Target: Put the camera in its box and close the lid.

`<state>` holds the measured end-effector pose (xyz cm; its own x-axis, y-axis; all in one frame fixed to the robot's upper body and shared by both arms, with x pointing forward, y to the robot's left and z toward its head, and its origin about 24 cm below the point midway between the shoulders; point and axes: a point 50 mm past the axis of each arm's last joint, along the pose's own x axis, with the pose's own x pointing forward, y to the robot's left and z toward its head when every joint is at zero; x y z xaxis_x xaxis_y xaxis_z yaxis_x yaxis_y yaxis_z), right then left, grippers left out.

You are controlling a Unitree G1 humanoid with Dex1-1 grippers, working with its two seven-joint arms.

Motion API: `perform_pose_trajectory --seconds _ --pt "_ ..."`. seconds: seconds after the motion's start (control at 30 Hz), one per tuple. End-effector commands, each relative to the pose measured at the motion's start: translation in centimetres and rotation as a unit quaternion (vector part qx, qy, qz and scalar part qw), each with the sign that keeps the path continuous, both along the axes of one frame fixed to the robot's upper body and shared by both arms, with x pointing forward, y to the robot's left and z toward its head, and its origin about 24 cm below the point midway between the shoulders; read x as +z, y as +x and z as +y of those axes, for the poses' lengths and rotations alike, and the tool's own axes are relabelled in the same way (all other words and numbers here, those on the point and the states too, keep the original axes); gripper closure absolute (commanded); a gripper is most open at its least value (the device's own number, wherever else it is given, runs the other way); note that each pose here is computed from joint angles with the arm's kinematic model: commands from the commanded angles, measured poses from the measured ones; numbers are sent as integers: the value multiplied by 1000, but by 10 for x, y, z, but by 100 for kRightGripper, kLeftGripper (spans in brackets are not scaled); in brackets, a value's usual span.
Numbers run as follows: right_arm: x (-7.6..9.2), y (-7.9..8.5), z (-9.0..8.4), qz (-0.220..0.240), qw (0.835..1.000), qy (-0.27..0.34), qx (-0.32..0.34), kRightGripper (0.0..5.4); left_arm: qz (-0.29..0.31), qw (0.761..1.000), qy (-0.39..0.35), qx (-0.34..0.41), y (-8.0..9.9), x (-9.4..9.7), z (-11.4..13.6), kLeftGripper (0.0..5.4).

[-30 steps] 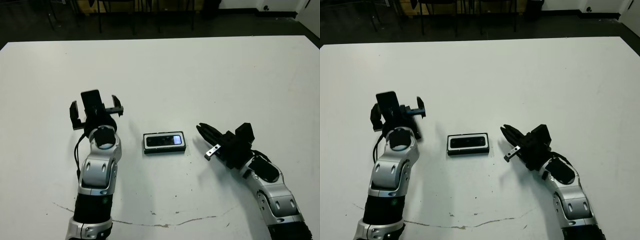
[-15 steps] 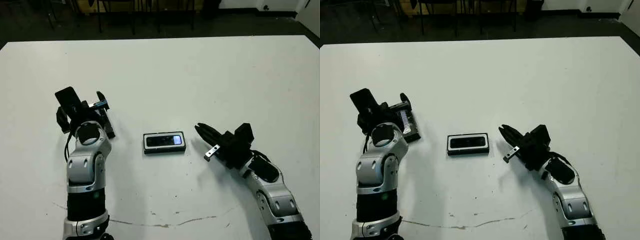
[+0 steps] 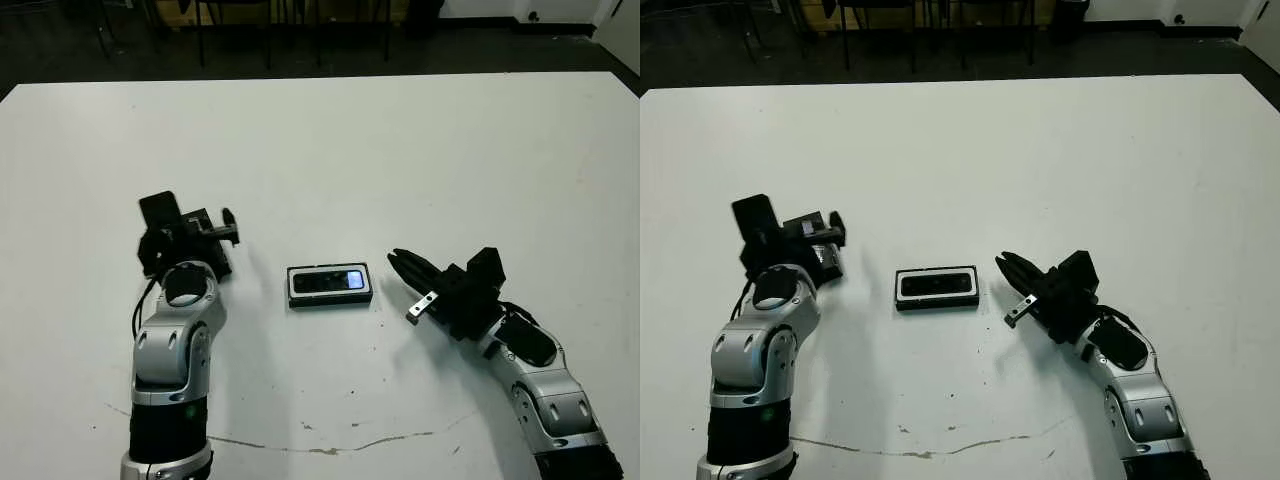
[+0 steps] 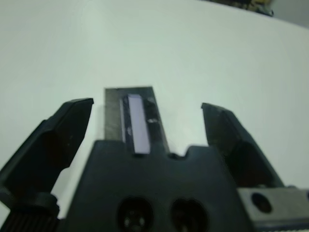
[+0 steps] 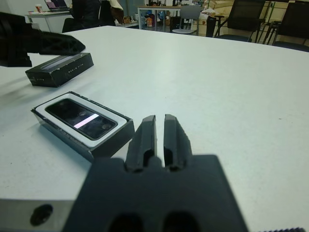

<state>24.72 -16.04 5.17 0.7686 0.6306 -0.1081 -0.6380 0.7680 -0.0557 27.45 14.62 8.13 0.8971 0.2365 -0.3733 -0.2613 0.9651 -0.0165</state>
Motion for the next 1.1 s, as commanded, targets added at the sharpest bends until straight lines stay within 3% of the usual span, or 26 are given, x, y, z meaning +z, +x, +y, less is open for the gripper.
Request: perform_pose_trajectory --seconds 0.03,0.5,0.7,0.83,1.1 --pt "-7 -2 -1 14 1000 -1 2 540 48 999 10 12 -2 -8 4 2" --pt "-7 -6 1 22 1000 -10 -1 540 93 994 25 49 1 -20 5 2" --pt "-7 -7 2 24 1000 -15 -2 540 104 994 26 36 -3 -26 1 44" --pt "-8 -7 2 30 1000 -3 -1 540 118 992 18 32 -5 -29 -3 1" --pt "-5 -10 4 32 999 -20 -11 540 127 992 16 12 -10 -34 -10 1"
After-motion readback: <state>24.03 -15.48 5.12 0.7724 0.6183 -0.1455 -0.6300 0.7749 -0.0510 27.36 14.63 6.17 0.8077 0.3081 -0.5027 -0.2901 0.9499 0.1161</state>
